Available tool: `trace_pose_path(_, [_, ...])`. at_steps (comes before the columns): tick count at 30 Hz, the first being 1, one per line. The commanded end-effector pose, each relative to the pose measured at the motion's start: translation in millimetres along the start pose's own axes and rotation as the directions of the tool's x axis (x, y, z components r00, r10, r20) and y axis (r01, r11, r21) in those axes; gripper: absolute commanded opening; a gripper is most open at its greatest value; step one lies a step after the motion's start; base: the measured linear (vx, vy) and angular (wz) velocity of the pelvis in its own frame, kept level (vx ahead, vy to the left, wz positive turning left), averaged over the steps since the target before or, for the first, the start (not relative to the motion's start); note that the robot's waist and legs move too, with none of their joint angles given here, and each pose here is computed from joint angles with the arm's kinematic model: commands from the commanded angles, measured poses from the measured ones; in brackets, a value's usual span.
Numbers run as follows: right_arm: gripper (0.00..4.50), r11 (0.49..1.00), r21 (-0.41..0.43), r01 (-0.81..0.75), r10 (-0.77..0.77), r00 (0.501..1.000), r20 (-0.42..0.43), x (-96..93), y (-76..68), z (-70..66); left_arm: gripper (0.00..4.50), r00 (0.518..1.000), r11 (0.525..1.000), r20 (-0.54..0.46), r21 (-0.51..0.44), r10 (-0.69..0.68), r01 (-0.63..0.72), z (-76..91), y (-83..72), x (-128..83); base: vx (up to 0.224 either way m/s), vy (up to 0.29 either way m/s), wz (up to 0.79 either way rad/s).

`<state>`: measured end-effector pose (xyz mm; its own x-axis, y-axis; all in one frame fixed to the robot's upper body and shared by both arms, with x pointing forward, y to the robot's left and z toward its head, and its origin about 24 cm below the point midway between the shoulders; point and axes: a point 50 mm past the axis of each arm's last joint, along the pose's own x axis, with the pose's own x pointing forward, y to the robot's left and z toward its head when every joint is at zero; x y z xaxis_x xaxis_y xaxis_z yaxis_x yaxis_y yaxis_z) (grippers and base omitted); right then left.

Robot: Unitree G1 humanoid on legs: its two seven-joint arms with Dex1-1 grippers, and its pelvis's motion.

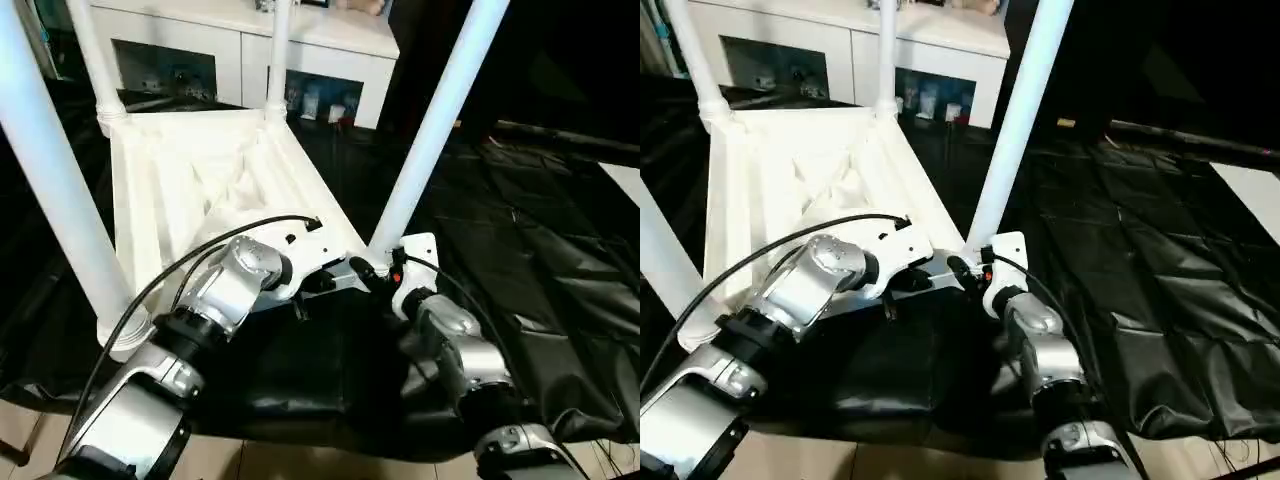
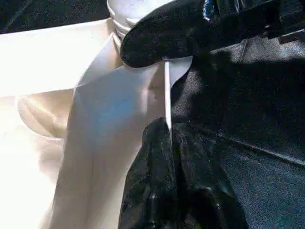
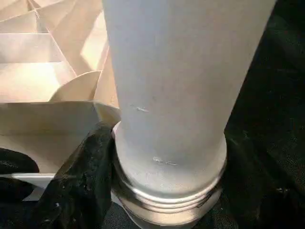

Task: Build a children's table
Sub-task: Rotate leg to tighten

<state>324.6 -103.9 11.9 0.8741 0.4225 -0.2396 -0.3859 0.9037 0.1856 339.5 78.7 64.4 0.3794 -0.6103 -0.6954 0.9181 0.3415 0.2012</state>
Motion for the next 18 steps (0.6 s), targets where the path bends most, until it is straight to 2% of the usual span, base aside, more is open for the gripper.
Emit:
trace_pose_path(1, [3.31,0.995,0.034,-0.093,0.093,0.996,0.002,5.5,15.6,0.7,0.00,0.990,0.994,-0.087,-0.008,-0.108,0.108,-14.8,-22.4,17.2,0.000,0.000,0.00])
trace_pose_path(3, [3.51,0.986,0.064,-0.156,0.155,0.987,0.030,3.0,18.6,3.9,0.00,0.988,0.991,-0.081,-0.002,-0.131,0.131,-15.8,-22.8,14.4,0.000,0.000,0.00])
trace_pose_path(4, [3.51,0.976,0.019,-0.217,0.216,0.976,0.031,-0.5,19.3,6.5,0.00,0.985,0.988,-0.070,-0.003,-0.155,0.156,-17.3,-23.0,10.7,0.000,0.000,0.00])
trace_pose_path(5, [3.65,0.976,0.019,-0.217,0.216,0.976,0.031,-0.5,19.3,6.5,0.00,0.985,0.988,-0.070,-0.003,-0.155,0.156,-17.3,-23.0,10.7,0.000,0.000,0.00])
trace_pose_path(6, [3.80,0.968,-0.025,-0.251,0.251,0.968,0.024,-4.0,17.1,8.7,0.00,0.982,0.984,-0.055,0.005,-0.179,0.180,-17.9,-23.4,6.8,0.000,0.000,0.00])
trace_pose_path(8, [3.93,0.939,-0.092,-0.333,0.334,0.943,-0.001,-13.0,11.4,12.4,0.00,0.974,0.972,-0.022,0.064,-0.224,0.225,-17.7,-24.0,-0.5,0.054,-0.008,0.02])
trace_pose_path(12, [3.93,0.879,-0.157,-0.451,0.446,0.892,-0.066,-29.3,0.9,15.5,0.00,0.965,0.961,-0.007,0.083,-0.262,0.262,-20.3,-21.9,-12.6,0.073,-0.014,0.02])
trace_pose_path(13, [3.93,0.879,-0.157,-0.451,0.446,0.892,-0.066,-29.3,0.9,15.5,0.00,0.965,0.961,-0.007,0.083,-0.262,0.262,-20.3,-21.9,-12.6,0.057,-0.008,-0.02])
trace_pose_path(14, [3.93,0.833,-0.191,-0.519,0.506,0.855,-0.116,-41.1,-6.3,17.8,0.00,0.938,0.929,0.015,0.144,-0.345,0.340,-21.4,-25.4,-25.3,0.057,-0.008,-0.02])
trace_pose_path(18, [3.93,0.774,-0.227,-0.591,0.556,0.806,-0.202,-53.7,-13.6,16.7,0.00,0.898,0.888,0.011,0.150,-0.440,0.434,-27.7,-30.8,-41.5,0.000,0.000,0.00])
